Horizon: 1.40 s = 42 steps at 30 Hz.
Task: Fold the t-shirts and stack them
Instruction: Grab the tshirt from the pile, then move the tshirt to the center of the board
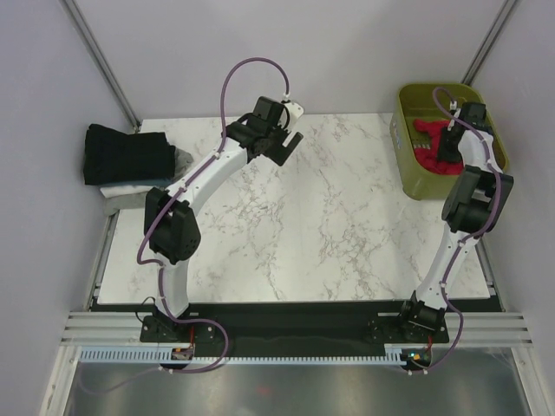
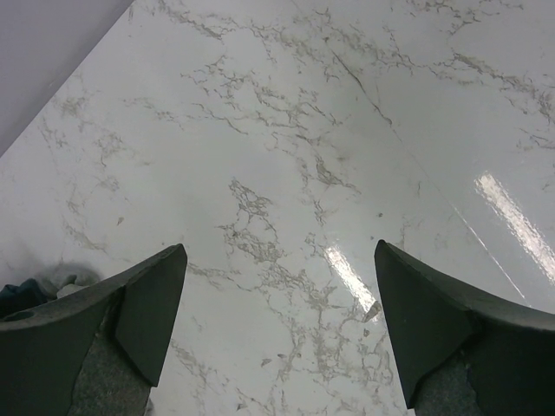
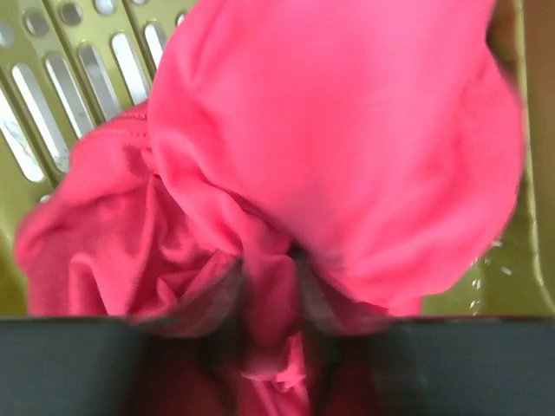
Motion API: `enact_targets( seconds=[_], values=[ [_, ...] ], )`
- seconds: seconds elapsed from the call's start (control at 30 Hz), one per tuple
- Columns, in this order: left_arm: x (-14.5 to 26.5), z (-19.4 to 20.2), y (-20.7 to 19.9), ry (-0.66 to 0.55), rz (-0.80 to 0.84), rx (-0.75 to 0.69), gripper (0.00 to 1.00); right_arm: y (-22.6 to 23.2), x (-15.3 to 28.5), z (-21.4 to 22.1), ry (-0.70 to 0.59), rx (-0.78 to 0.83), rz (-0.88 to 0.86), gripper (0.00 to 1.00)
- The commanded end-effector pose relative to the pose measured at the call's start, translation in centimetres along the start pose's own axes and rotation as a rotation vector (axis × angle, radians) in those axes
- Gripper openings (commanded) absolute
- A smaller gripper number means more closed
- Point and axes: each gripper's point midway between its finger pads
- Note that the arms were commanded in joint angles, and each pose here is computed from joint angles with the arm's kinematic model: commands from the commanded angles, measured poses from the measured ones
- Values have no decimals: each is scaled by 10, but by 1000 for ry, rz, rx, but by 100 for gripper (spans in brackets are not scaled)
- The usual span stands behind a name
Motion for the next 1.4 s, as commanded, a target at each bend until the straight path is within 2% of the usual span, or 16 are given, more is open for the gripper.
enact_targets(
  seconds=[0.0,0.1,0.2,0.4,0.63,0.77,0.93,1.03,1.07,1.1,1.13,1.17,1.23,1.27,1.33,1.37],
  values=[
    [15,-20,2,-62,6,37,96,-12,25,-40,-113,15,47,22],
    [18,-24,9,-76,-8,79,95,-16,72,-76,-227,23,75,2],
    [24,-36,26,-112,-24,157,95,-15,128,-115,-365,48,95,0],
    [48,-68,60,-229,-13,190,95,3,315,-190,-779,144,120,0],
    [70,-63,82,-277,-19,266,93,69,458,-198,-1081,275,52,0],
    [100,-63,94,-347,-82,304,94,110,538,-198,-1253,302,-13,0],
    [111,-43,109,-343,-189,330,94,144,587,-194,-1367,319,-120,0],
    [118,-32,107,-330,-195,302,94,154,592,-186,-1373,340,-167,0],
    [121,-30,106,-329,-198,274,94,162,561,-181,-1299,357,-182,21],
    [129,-32,97,-339,-194,244,95,164,555,-172,-1277,373,-193,42],
    [131,-24,97,-316,-243,186,96,168,538,-165,-1232,397,-201,76],
    [135,-23,92,-312,-255,148,97,177,498,-150,-1120,415,-221,86],
    [145,-19,72,-311,-194,107,98,180,480,-127,-1050,411,-249,98],
    [148,-16,70,-303,-170,112,98,187,447,-107,-956,423,-272,98],
    [153,0,61,-250,-100,138,98,192,438,-75,-881,387,-338,98],
    [156,6,56,-226,-59,149,98,204,410,-49,-787,411,-397,98]
  ],
)
Point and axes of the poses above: each gripper's point midway between its finger pads, its own x axis back along the fingers, its own y axis along the line the jaws close on, z = x × y, and after that the axes turned 9 degrees about x, right-handed
